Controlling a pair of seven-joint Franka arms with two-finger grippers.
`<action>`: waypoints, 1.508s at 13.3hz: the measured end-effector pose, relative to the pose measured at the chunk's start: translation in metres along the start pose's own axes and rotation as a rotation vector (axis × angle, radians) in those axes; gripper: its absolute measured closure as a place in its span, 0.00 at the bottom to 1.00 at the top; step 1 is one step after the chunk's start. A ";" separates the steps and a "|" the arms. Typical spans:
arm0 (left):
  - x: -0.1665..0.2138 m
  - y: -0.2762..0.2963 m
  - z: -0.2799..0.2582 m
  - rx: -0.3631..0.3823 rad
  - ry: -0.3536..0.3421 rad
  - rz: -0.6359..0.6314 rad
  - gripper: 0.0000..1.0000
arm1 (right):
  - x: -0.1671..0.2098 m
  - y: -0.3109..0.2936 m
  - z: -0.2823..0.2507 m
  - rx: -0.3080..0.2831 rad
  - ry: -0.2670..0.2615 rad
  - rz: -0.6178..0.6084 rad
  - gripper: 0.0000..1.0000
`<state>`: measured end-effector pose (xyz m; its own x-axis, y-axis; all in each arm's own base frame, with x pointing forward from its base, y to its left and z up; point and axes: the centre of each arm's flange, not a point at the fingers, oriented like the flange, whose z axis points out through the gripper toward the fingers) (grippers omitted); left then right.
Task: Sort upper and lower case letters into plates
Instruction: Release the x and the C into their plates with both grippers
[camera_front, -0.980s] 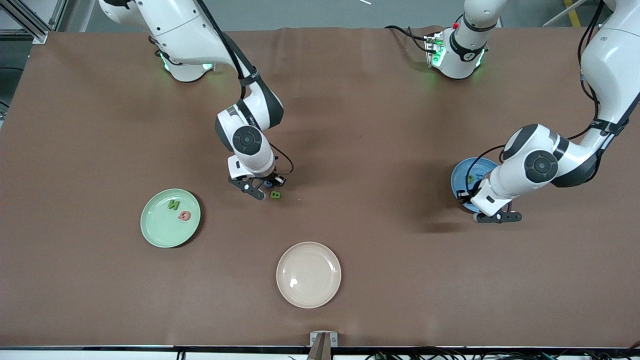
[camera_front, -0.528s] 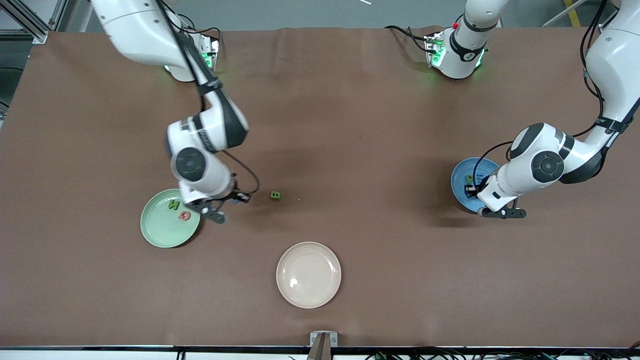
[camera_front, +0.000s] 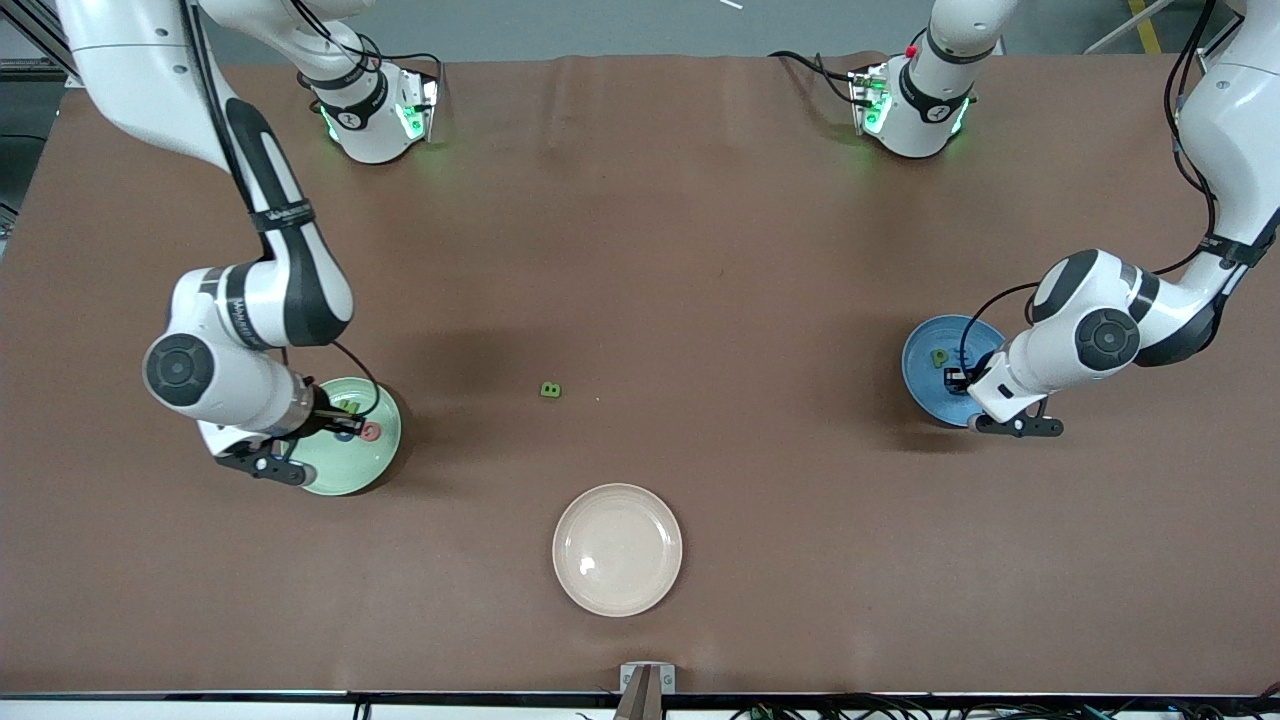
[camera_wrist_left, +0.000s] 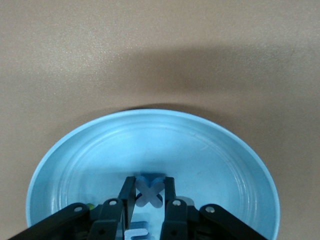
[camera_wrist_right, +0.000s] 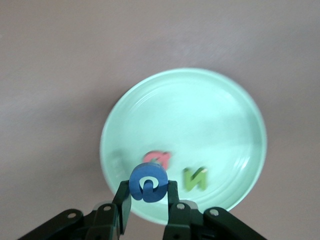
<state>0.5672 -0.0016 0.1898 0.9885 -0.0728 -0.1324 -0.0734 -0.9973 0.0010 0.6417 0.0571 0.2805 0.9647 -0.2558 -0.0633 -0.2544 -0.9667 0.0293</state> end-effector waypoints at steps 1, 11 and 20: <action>0.000 -0.001 0.000 0.008 0.004 0.006 0.73 | 0.003 0.008 0.001 0.000 0.008 0.000 0.67; 0.003 -0.004 -0.001 0.012 0.012 0.003 0.62 | 0.022 0.044 0.088 0.001 0.047 -0.022 0.67; 0.015 0.010 -0.039 0.039 0.018 0.020 0.00 | 0.015 0.049 0.098 -0.005 0.021 -0.017 0.67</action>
<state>0.5867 -0.0133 0.2266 0.9889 -0.0936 -0.1154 -0.0982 -0.9945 -0.0352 0.6374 0.0051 0.1828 0.9701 -0.2387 -0.0429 -0.2374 -0.9708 0.0335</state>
